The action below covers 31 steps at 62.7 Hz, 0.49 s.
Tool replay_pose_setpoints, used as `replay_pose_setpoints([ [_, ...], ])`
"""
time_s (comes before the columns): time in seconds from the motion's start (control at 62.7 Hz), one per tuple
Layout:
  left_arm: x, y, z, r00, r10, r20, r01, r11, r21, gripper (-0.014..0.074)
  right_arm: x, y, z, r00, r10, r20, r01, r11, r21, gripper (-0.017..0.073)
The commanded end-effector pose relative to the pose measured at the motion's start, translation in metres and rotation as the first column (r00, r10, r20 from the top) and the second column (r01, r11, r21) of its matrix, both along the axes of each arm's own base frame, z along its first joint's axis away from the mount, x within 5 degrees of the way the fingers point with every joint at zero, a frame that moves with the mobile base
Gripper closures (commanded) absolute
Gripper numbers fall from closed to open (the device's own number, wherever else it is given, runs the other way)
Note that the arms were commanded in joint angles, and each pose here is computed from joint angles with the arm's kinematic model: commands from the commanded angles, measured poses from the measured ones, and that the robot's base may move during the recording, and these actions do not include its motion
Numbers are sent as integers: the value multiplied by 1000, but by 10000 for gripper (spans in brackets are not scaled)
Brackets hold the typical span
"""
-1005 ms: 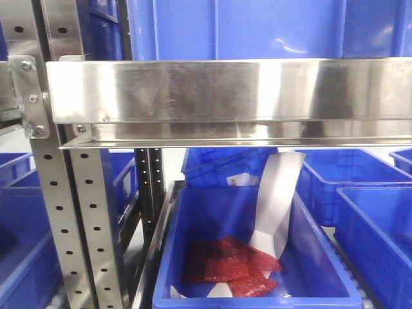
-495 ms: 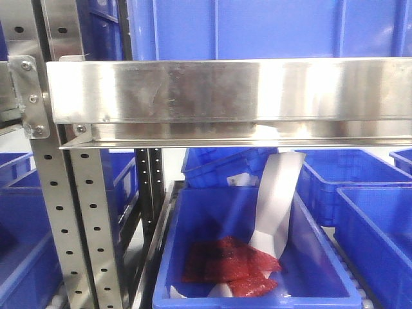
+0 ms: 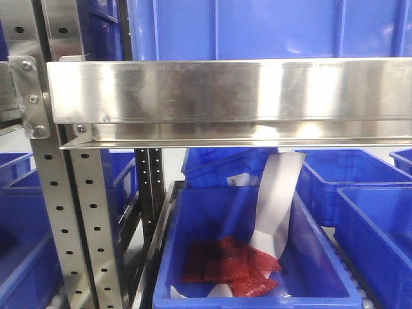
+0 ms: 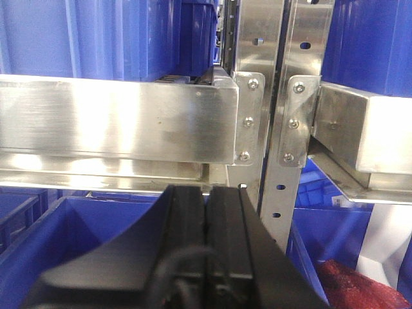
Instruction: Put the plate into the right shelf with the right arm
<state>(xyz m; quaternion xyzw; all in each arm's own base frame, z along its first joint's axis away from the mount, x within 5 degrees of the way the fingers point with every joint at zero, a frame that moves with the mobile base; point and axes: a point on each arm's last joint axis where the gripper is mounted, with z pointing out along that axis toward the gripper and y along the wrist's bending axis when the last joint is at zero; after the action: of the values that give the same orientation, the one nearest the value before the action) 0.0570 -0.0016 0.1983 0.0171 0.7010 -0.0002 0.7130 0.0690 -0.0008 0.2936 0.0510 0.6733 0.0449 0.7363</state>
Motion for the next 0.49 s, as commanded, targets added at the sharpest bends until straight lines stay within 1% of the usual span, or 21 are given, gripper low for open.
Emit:
replay_pose_setpoints([
  [0.0,-1,1,5,996,10,89,-9,1000,-18,722,-2,-1,17,994,-20,106,22,1000,-21,508],
  [0.479,-1,1,5,996,10,89,-9,1000,-18,722,-2,-1,16,995,-19,100,21,1000,-21,508],
])
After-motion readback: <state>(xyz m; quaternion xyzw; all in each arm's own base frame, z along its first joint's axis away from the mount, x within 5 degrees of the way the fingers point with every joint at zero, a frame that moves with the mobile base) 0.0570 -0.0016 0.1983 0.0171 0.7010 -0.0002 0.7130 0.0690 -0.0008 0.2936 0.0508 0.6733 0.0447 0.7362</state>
